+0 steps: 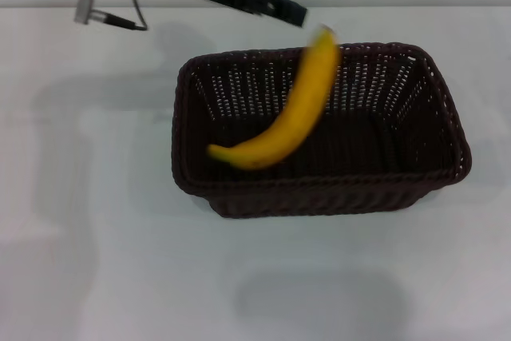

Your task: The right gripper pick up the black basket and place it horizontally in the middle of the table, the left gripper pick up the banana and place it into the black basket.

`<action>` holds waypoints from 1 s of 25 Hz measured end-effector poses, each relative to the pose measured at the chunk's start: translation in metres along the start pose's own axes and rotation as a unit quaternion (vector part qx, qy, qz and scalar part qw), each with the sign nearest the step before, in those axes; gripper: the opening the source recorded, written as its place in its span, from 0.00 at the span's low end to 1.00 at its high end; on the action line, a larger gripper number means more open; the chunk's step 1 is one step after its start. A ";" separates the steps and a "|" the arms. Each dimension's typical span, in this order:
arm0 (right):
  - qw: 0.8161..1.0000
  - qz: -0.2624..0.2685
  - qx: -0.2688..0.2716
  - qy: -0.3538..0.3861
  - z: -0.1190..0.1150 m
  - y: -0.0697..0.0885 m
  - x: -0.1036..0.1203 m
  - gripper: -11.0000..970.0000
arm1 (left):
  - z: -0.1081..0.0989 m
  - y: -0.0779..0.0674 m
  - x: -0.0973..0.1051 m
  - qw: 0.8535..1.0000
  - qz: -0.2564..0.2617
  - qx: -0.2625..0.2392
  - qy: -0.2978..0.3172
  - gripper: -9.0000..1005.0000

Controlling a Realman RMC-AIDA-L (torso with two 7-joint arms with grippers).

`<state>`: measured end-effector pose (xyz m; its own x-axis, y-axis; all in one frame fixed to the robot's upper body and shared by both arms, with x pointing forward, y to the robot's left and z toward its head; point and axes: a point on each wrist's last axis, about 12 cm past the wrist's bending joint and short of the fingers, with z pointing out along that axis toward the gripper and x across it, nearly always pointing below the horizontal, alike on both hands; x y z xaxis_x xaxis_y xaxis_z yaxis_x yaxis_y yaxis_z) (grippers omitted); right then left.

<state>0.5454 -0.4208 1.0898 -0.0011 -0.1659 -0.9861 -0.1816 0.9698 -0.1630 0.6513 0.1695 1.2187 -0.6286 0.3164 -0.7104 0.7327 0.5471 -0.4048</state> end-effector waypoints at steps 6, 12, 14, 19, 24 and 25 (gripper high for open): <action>0.999 0.014 -0.018 -0.033 -0.005 0.007 -0.003 0.90 | -0.045 0.030 0.051 0.979 0.071 -0.070 -0.178 0.85; 0.996 0.030 -0.016 -0.077 -0.015 0.020 0.002 0.90 | -0.095 0.045 0.125 0.925 0.120 -0.139 -0.334 0.87; 0.995 0.033 -0.007 -0.090 -0.018 0.025 0.006 0.90 | -0.102 0.046 0.140 0.913 0.128 -0.157 -0.354 0.86; 0.994 0.053 0.021 -0.096 -0.024 0.037 0.019 0.90 | -0.118 0.054 0.220 0.840 0.145 -0.282 -0.441 0.86; 0.992 0.072 0.046 -0.093 -0.025 0.048 0.029 0.90 | -0.112 0.051 0.268 0.771 0.144 -0.388 -0.483 0.86; 0.992 0.073 0.048 -0.093 -0.025 0.049 0.030 0.90 | -0.110 0.050 0.276 0.759 0.130 -0.406 -0.492 0.86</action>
<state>0.5117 -0.3829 1.0532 0.1626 0.0038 -0.9867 -0.0976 0.9952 -0.0122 0.4856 0.3699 1.0658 0.3008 -0.0186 -0.9535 0.1453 0.9890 0.0266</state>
